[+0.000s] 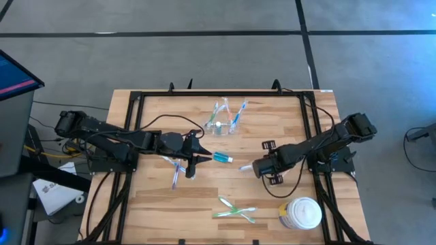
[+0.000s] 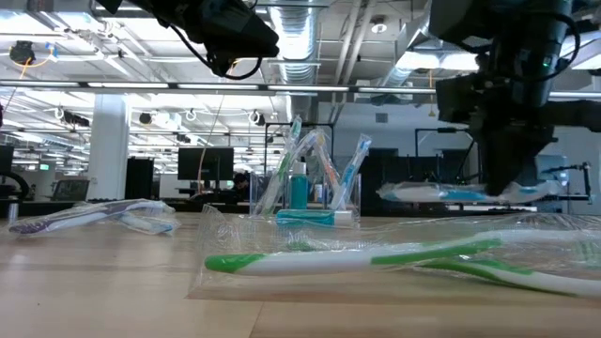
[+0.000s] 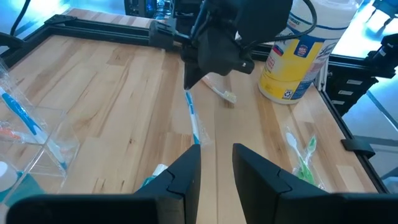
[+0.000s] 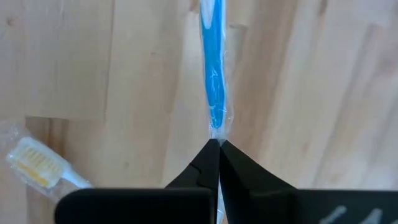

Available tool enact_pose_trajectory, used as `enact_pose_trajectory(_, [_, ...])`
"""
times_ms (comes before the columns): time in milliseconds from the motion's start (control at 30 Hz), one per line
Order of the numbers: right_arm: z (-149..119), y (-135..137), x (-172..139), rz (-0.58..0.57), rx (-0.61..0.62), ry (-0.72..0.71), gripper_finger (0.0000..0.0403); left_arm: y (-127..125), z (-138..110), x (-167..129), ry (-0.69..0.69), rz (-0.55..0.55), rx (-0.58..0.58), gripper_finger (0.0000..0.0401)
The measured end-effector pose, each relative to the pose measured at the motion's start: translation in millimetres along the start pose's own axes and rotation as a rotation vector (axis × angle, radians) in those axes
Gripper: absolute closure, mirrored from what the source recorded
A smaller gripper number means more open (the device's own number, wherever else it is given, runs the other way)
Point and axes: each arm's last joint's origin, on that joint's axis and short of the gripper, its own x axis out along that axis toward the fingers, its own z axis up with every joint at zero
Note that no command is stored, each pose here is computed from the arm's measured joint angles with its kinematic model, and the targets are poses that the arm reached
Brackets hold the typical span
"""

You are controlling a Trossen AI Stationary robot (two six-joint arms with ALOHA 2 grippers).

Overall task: Pick & Place toothbrushing station
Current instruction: Put the right blue toothbrush into the transparent organizer

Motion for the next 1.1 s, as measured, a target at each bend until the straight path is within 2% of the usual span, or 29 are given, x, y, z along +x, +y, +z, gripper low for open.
enact_pose_trajectory(267, [-4.8,-9.7,-21.2,-0.088,0.031,-0.093,0.0403,-1.3,5.5,2.2,-0.065,-0.012,-0.007,0.0313])
enact_pose_trajectory(500, [-5.7,-15.6,-32.0,-0.175,0.053,-0.14,0.0403,-0.1,-3.0,34.8,-0.121,-0.012,-0.024,0.0313])
enact_pose_trajectory(667, [-1.0,-13.6,-41.9,-0.237,0.024,-0.172,0.0403,19.0,-5.7,51.1,-0.152,-0.004,-0.163,0.0313])
enact_pose_trajectory(900, [1.0,-8.9,-59.6,-0.369,-0.019,-0.194,0.0403,50.2,-3.4,53.5,-0.105,-0.143,-0.393,0.0313])
enact_pose_trajectory(1100, [5.3,-6.9,-68.3,-0.443,-0.07,-0.23,0.0403,61.2,-2.1,52.2,-0.069,-0.225,-0.531,0.0313])
